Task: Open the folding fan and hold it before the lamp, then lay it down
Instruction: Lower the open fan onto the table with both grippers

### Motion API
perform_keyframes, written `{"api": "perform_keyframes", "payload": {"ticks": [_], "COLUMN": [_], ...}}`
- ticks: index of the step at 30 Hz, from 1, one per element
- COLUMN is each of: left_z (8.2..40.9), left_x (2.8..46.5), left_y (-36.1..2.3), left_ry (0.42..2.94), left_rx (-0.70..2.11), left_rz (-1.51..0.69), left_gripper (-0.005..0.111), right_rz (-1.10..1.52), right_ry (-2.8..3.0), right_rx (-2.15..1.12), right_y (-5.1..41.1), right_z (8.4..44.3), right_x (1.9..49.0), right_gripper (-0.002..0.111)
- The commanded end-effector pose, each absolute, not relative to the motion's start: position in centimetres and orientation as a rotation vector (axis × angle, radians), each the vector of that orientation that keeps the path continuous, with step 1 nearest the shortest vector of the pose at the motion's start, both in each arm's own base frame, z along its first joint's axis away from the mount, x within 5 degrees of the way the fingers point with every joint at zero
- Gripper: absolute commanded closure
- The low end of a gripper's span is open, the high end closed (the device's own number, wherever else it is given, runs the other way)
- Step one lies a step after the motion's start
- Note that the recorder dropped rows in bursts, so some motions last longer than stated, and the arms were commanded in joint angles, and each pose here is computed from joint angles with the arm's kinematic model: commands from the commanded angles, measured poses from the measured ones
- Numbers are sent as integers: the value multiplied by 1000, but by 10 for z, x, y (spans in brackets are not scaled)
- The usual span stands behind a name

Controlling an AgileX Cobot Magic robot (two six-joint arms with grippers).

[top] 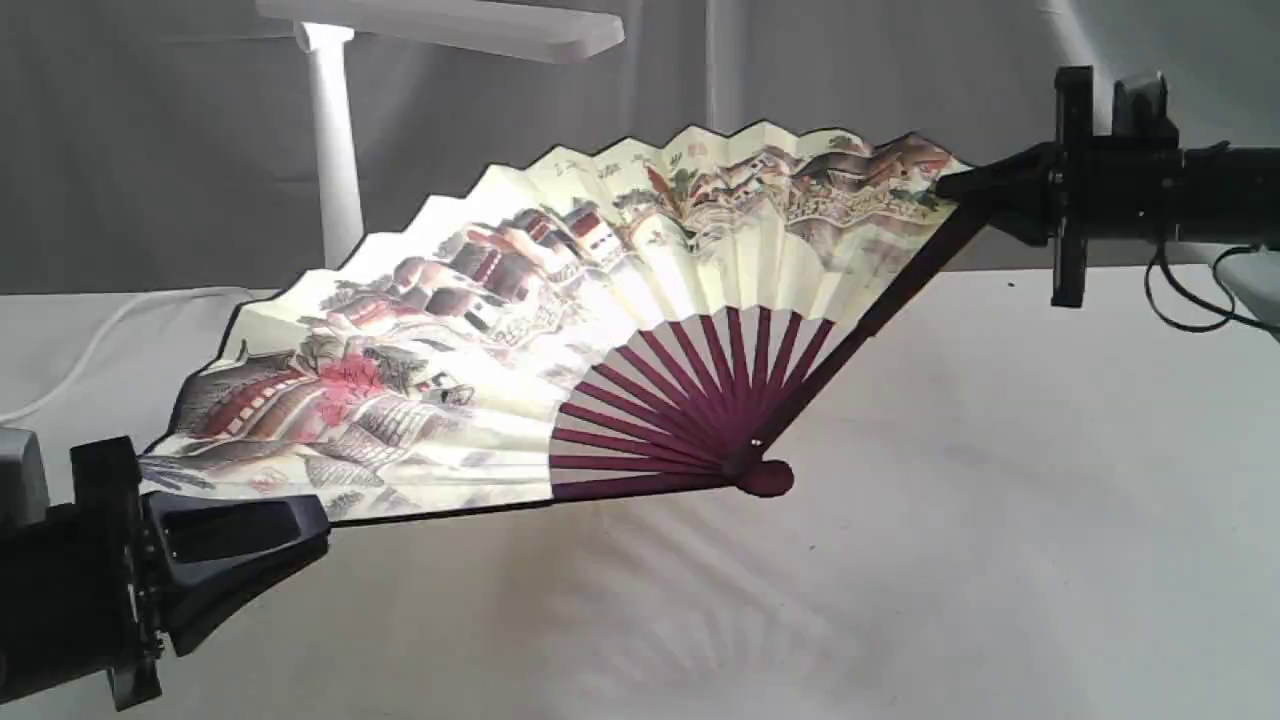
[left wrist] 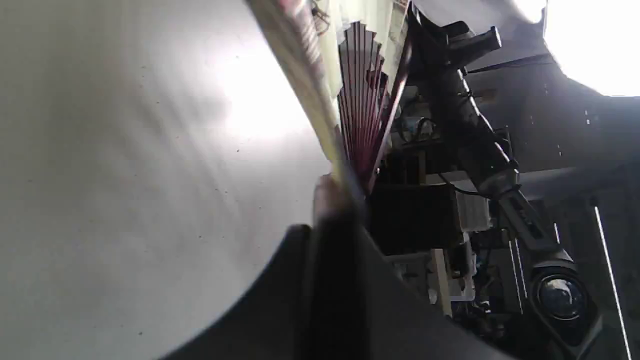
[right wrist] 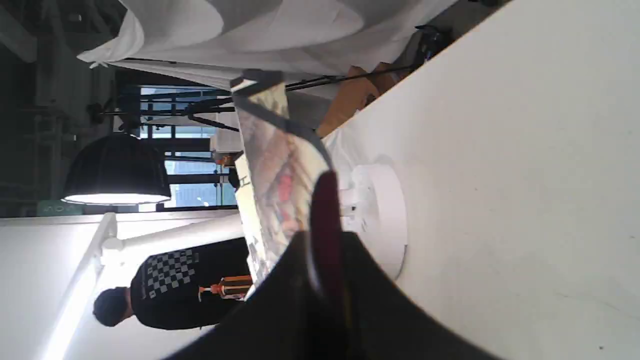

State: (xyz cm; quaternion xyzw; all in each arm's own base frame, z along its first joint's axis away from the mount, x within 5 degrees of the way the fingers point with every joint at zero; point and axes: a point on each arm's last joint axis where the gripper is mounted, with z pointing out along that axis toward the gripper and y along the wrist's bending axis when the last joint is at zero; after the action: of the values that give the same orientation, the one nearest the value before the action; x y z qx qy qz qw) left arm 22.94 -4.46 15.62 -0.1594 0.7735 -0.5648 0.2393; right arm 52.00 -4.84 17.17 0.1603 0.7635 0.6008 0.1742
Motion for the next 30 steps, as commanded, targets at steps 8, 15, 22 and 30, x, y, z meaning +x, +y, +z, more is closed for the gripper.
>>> {"api": "perform_keyframes", "payload": {"ticks": [8, 15, 22, 30], "left_z": [96, 77, 62, 33], "left_x": [227, 243, 267, 264], "left_y": [-40, -40, -39, -40], "left_ry": [2367, 2358, 2385, 2456], "left_rx": [-465, -464, -462, -568], "left_rz": [-1358, -1425, -1486, -1522], "left_gripper": [107, 107, 107, 107], "right_rz": [1654, 1603, 1433, 1401], "right_ry": [2144, 2151, 2326, 2401], "right_rx": [563, 646, 659, 743], "right_y": [-64, -98, -121, -132], "right_z": [146, 133, 118, 91], "right_x": [526, 520, 508, 502], "right_gripper": [108, 108, 108, 108]}}
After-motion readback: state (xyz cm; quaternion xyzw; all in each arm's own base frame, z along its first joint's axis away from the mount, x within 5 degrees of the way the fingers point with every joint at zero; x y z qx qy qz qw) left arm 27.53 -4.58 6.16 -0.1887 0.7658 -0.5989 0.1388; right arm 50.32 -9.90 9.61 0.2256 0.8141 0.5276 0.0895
